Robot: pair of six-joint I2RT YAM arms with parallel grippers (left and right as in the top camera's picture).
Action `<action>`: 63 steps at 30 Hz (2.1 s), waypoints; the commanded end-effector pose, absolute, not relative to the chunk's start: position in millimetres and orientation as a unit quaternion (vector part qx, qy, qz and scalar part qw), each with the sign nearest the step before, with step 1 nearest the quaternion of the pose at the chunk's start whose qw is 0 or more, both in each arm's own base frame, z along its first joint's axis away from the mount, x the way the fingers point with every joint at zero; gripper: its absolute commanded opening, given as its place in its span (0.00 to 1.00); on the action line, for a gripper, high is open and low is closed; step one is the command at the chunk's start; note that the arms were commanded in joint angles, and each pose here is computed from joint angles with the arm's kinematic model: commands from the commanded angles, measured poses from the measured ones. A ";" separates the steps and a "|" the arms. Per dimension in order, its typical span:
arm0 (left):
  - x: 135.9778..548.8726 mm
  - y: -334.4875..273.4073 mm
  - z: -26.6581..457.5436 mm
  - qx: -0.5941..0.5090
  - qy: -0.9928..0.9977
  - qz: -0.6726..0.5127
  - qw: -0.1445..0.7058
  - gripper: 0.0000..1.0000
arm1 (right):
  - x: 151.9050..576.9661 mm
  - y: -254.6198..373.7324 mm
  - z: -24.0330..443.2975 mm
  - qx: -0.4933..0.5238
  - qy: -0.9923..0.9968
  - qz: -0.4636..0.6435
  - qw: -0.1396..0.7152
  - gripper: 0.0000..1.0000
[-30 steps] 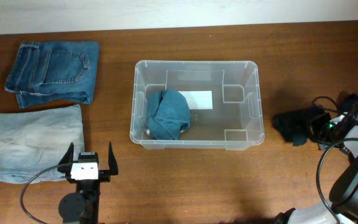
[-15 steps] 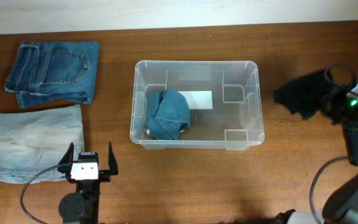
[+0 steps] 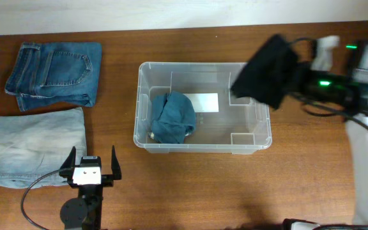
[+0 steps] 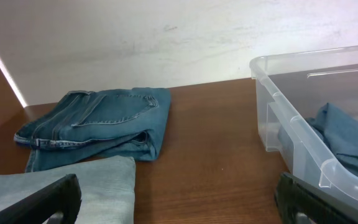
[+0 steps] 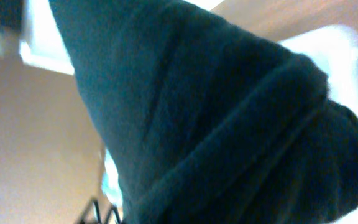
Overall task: Pack container
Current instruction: 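Lift the black garment and carry it into the container, then lower the black garment beside the blue shirt and release it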
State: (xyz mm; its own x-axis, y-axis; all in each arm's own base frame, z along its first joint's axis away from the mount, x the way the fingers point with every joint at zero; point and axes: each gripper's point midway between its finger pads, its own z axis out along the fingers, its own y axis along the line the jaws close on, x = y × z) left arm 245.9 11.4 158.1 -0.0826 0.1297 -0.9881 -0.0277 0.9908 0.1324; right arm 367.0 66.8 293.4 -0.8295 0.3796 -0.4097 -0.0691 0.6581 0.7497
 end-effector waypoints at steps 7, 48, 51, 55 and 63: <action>245.7 11.2 156.8 0.039 0.733 0.063 0.676 1.00 | 380.1 157.0 200.9 -0.008 0.933 0.309 0.183 0.04; 245.7 11.2 156.8 0.039 0.733 0.063 0.676 1.00 | 423.1 155.8 154.9 -0.042 0.985 0.114 0.126 0.95; 245.7 11.2 156.8 0.039 0.733 0.063 0.676 0.99 | 410.7 152.1 149.3 -0.040 0.988 0.107 0.099 0.95; 245.7 11.2 156.8 0.039 0.733 0.063 0.676 0.99 | 397.4 149.9 122.8 -0.039 0.992 0.100 0.068 0.89; 245.7 11.2 156.8 0.039 0.733 0.063 0.676 0.99 | 380.4 157.5 65.6 -0.042 0.992 0.110 0.046 0.30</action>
